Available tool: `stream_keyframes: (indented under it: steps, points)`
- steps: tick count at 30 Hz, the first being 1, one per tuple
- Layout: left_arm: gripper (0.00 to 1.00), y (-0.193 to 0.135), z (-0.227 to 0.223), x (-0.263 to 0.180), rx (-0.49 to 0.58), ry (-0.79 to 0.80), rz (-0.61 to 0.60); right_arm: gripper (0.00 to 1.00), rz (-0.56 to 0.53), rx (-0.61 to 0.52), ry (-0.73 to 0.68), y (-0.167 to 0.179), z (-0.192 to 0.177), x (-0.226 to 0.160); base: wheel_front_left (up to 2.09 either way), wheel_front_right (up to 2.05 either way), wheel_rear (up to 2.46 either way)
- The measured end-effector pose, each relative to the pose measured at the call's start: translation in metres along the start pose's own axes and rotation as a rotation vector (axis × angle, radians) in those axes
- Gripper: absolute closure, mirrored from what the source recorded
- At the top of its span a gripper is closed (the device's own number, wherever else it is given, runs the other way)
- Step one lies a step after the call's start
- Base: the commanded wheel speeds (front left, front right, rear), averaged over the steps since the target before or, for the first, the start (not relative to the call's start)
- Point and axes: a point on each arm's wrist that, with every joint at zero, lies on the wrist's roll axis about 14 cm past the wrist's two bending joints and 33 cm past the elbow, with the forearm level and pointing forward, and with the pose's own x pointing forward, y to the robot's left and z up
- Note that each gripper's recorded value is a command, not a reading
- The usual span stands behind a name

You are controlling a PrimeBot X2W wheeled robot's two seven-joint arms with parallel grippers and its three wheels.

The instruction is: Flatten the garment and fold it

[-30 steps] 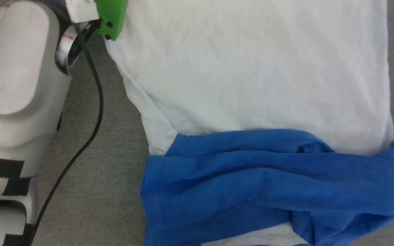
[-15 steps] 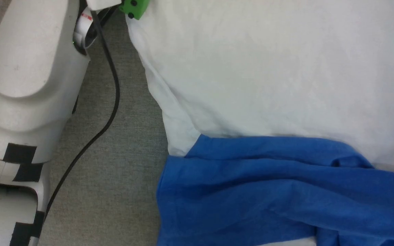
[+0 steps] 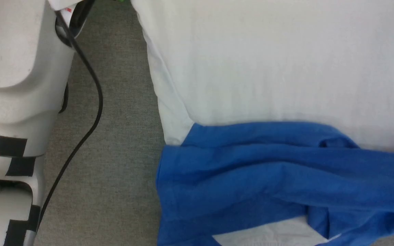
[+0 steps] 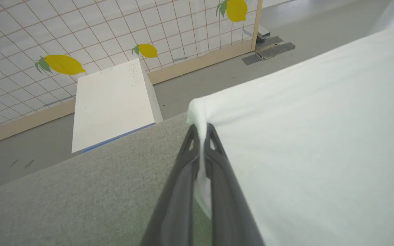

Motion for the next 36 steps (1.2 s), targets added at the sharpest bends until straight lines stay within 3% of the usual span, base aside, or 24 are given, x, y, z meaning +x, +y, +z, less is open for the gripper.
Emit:
stream_keyframes:
  steps: [7, 11, 21, 32, 36]
  points:
    - [1.0, 0.003, 0.058, -0.022, 0.006, -0.207, 0.018, 1.0, 0.028, 0.045, -0.157, -0.002, 0.049, -0.037, 0.0, 0.0, 0.0]
    - [1.0, -0.005, 0.075, -0.046, -0.018, -0.3, -0.006, 1.0, 0.049, 0.054, -0.205, -0.004, 0.055, -0.065, 0.0, 0.0, 0.0]
    - [1.0, -0.049, 0.095, -0.153, -0.066, -0.527, -0.088, 1.0, 0.085, 0.133, -0.272, -0.006, 0.03, -0.158, 0.0, 0.0, 0.0]
    - [1.0, -0.081, 0.081, -0.253, -0.122, -0.574, -0.06, 1.0, 0.106, 0.267, -0.35, 0.008, -0.001, -0.253, 0.0, 0.0, 0.0]
    - [1.0, -0.097, 0.06, -0.275, -0.166, -0.542, -0.056, 1.0, 0.09, 0.328, -0.314, 0.009, -0.03, -0.276, 0.0, 0.0, 0.0]
